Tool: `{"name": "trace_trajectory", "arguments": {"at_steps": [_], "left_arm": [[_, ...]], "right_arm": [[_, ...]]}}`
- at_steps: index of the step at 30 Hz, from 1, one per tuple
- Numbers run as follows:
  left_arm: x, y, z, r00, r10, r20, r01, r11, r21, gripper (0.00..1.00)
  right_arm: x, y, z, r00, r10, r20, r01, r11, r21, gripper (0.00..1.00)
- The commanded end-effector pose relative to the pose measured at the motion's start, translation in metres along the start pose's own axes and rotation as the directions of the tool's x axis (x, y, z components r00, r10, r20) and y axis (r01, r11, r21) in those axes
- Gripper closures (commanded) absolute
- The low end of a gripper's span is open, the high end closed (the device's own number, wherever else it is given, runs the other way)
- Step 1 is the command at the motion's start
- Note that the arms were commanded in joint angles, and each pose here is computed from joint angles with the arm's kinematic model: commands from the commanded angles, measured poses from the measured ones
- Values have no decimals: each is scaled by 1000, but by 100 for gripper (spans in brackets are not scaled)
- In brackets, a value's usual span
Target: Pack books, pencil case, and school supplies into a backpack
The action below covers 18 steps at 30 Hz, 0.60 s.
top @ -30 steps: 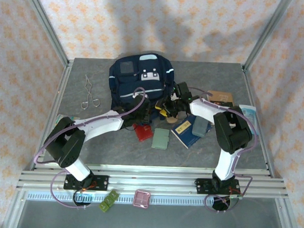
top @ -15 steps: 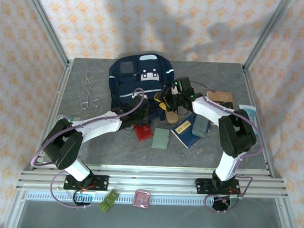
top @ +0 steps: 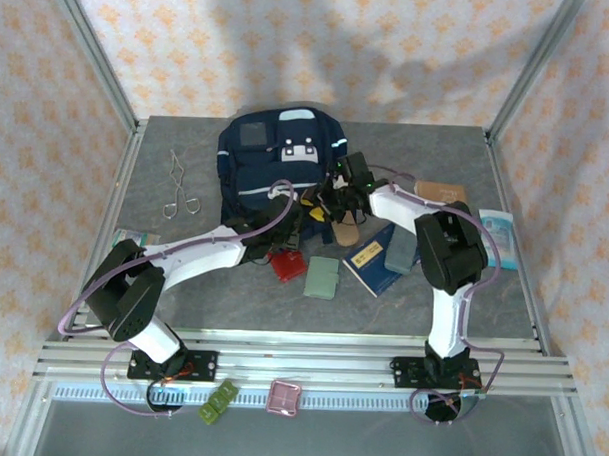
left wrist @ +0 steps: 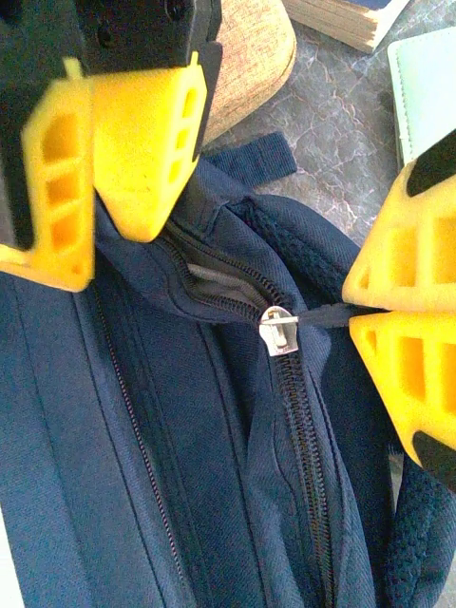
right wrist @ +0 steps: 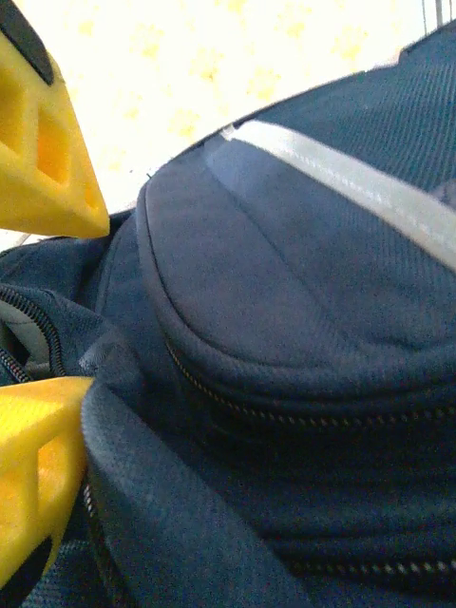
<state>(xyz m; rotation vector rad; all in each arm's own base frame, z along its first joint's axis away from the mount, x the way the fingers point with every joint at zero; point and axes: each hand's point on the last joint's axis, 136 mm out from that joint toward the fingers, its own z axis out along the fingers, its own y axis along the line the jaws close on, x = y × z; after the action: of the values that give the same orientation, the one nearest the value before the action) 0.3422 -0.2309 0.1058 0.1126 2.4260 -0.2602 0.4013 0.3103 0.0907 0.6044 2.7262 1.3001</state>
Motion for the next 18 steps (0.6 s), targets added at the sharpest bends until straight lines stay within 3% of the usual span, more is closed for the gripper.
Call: {"name": "trace_trajectory", "arguments": {"at_steps": [1, 5, 10, 18], "left_arm": [[1, 0, 3, 999, 28, 19, -28, 999, -15, 100], [9, 15, 2, 1000, 24, 21, -22, 997, -76, 100], [27, 55, -2, 999, 51, -13, -53, 965, -257, 100], [28, 110, -11, 998, -57, 26, 63, 926, -373, 100]], "right_arm": [[15, -13, 15, 997, 28, -70, -25, 999, 41, 66], [10, -21, 11, 1000, 6, -25, -4, 997, 76, 84], [2, -43, 14, 999, 33, 7, -33, 991, 130, 88], [-6, -58, 11, 997, 48, 57, -57, 986, 158, 89]]}}
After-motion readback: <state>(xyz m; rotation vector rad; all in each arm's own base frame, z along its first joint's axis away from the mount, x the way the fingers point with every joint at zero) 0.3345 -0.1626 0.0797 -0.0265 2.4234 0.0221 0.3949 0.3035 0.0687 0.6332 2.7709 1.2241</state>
